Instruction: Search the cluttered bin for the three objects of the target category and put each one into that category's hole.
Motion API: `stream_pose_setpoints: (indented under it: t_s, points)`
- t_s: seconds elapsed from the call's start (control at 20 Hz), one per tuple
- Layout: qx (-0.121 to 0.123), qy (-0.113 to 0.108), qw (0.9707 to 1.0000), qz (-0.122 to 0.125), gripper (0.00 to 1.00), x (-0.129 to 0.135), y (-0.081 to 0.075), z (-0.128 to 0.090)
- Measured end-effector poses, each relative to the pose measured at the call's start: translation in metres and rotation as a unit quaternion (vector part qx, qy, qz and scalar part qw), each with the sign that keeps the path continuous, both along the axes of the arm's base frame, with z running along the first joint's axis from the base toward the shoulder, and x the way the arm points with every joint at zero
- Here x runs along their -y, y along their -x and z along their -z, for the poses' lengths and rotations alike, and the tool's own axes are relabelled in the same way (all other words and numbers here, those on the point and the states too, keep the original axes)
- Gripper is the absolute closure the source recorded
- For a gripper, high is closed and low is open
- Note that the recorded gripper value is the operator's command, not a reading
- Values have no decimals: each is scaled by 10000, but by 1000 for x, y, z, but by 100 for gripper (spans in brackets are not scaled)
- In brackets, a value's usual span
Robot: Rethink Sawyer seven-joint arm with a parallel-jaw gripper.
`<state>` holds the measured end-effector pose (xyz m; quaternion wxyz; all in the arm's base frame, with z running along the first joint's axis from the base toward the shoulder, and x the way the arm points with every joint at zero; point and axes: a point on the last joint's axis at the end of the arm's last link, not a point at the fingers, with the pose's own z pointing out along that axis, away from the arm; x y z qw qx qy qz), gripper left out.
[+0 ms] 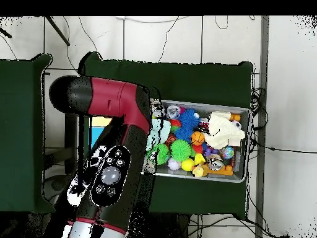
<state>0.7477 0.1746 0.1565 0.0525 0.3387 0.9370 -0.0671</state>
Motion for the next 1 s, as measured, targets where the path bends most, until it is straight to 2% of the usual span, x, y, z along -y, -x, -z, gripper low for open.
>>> stream_pose_setpoints:
  t_s: [0.7,1.0]
  points:
    - [-79,20,9999,-126,100,-19,8,10]
    - [-166,65,9997,-156,100,-20,12,29]
